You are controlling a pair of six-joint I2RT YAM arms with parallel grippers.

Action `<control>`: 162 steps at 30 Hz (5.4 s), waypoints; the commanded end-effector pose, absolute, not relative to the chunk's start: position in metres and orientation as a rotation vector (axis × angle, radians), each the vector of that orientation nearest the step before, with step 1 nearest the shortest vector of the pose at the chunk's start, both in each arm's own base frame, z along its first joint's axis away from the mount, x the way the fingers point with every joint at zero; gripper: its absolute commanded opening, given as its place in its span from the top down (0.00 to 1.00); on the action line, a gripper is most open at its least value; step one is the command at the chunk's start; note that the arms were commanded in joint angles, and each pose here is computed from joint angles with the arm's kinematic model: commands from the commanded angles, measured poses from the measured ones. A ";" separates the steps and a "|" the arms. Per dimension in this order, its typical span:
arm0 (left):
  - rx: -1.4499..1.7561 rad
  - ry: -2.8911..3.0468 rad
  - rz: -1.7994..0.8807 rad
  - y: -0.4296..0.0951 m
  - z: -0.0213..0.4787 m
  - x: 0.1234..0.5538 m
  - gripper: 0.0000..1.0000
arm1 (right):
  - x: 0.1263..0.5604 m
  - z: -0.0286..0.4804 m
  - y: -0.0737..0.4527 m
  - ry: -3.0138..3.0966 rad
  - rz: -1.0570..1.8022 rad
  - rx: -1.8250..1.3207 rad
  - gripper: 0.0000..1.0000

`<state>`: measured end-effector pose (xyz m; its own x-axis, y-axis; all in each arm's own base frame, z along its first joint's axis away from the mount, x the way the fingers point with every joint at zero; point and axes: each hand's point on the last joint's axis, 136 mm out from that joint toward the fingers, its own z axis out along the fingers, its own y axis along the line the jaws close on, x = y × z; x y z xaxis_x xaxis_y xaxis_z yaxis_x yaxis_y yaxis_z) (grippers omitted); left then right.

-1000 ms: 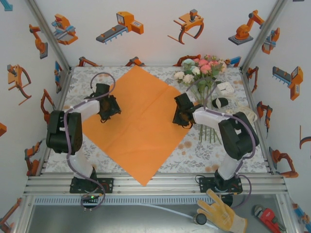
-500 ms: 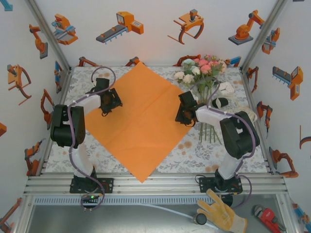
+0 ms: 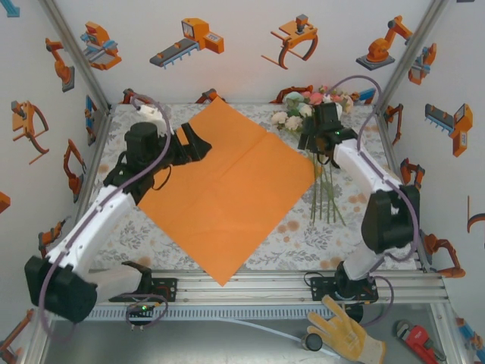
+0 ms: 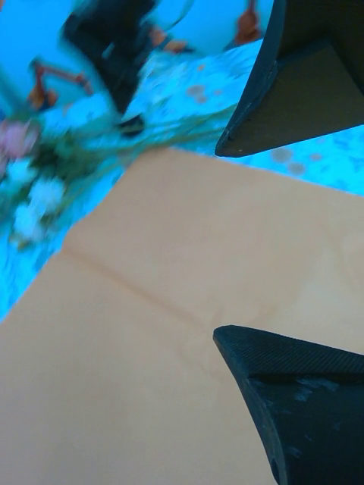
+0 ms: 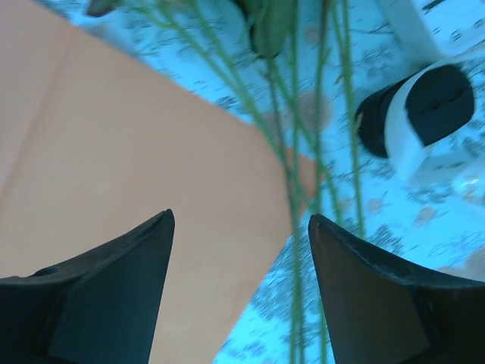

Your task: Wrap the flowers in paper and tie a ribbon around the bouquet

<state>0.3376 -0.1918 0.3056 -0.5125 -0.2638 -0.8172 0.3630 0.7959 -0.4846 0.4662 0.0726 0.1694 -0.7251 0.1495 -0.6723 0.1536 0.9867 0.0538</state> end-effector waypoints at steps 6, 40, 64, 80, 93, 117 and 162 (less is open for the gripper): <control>0.379 2.017 -0.834 -0.225 0.269 0.258 0.13 | 0.489 0.087 0.058 2.654 -0.174 -0.023 0.32; 0.330 2.106 -0.749 -0.211 0.231 0.255 0.02 | 0.502 0.037 0.050 2.779 -0.117 -0.081 0.82; 0.207 2.070 -0.643 -0.187 0.240 0.260 0.01 | 0.514 0.168 0.076 2.450 0.090 -0.112 1.00; 0.092 2.051 -0.577 -0.166 0.241 0.262 0.03 | 0.478 0.296 0.107 2.146 0.210 -0.137 1.00; -0.093 2.049 -0.460 -0.131 0.237 0.263 0.03 | 0.450 0.361 0.192 1.992 0.235 -0.291 1.00; -0.325 2.042 -0.336 -0.068 0.236 0.247 0.03 | 0.466 0.245 0.390 1.951 -0.011 -0.151 1.00; -0.325 2.069 -0.375 -0.076 0.218 0.249 0.03 | 0.428 0.099 0.448 2.138 0.051 -0.348 0.63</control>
